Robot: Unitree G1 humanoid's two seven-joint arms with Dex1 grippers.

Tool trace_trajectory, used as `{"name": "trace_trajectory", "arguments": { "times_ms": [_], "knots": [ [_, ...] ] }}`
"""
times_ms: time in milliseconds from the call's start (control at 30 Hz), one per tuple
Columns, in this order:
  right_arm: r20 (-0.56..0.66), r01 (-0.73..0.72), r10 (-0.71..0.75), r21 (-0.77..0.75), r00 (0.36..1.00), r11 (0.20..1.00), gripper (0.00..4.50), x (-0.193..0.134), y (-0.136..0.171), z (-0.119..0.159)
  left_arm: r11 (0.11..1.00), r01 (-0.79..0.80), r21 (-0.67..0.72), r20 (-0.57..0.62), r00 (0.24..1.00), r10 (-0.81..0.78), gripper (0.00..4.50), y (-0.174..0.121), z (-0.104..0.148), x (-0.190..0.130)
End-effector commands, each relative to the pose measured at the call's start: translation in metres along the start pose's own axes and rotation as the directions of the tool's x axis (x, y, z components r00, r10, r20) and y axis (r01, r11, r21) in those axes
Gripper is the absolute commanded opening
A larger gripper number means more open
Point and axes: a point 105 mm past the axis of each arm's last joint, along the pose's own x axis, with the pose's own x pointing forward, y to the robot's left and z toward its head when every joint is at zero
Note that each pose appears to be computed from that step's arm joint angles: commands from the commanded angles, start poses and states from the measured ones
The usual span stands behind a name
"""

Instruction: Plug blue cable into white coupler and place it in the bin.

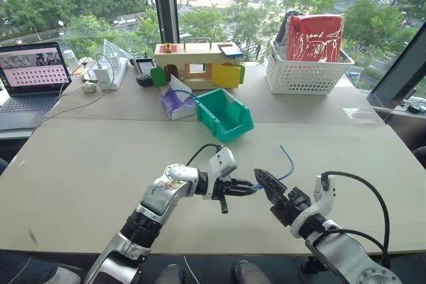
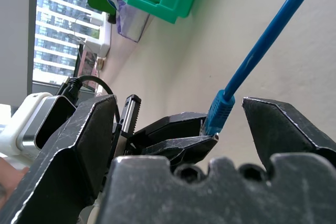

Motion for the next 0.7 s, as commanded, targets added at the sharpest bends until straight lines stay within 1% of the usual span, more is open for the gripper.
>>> {"name": "trace_trajectory", "arguments": {
  "times_ms": [33,67,133,167,267,333,367,400,433,633,700],
  "knots": [
    [0.016,-0.033,0.033,-0.002,0.999,0.999,3.93,-0.0022,0.0093,0.0019,0.999,0.024,0.035,0.026,0.999,-0.025,0.07,-0.0056,0.0114,0.0022],
    [0.015,-0.034,0.034,-0.001,0.999,0.999,3.73,-0.0023,0.0094,0.0018,0.999,0.025,0.034,0.026,0.999,-0.026,0.07,-0.0058,0.0114,0.0024],
    [0.016,-0.034,0.034,0.000,0.999,0.999,3.04,-0.0023,0.0095,0.0019,0.999,0.026,0.032,0.027,0.999,-0.027,0.07,-0.0060,0.0113,0.0026],
    [0.016,-0.034,0.034,0.002,0.999,0.999,2.58,-0.0024,0.0096,0.0018,0.999,0.026,0.031,0.027,0.999,-0.027,0.07,-0.0063,0.0113,0.0027],
    [0.015,-0.036,0.036,0.003,0.999,0.999,1.71,-0.0019,0.0105,0.0017,0.999,0.027,0.029,0.028,0.999,-0.028,0.07,-0.0067,0.0113,0.0030],
    [0.014,-0.042,0.042,0.000,0.999,0.999,1.01,-0.0013,0.0116,0.0019,0.999,0.028,0.029,0.027,0.999,-0.029,0.07,-0.0069,0.0113,0.0031],
    [0.014,-0.043,0.043,-0.001,0.999,0.999,0.59,-0.0012,0.0118,0.0021,0.999,0.027,0.030,0.027,0.999,-0.028,0.07,-0.0066,0.0114,0.0030],
    [0.014,-0.042,0.042,-0.002,0.999,0.999,0.37,-0.0013,0.0115,0.0021,0.999,0.026,0.030,0.027,0.999,-0.027,0.07,-0.0065,0.0114,0.0028],
    [0.014,-0.041,0.042,-0.002,0.999,0.999,0.01,-0.0010,0.0115,0.0022,0.999,0.027,0.028,0.027,0.999,-0.028,0.07,-0.0065,0.0112,0.0026],
    [0.018,-0.040,0.040,-0.002,0.999,0.999,0.01,-0.0008,0.0105,0.0033,0.999,0.023,0.025,0.028,0.999,-0.024,0.07,-0.0052,0.0121,0.0018],
    [0.042,-0.037,0.037,-0.009,0.998,0.999,0.01,-0.0011,0.0099,0.0078,1.000,0.027,-0.004,0.059,0.998,-0.027,0.07,-0.0041,0.0173,-0.0009]
  ]
}}
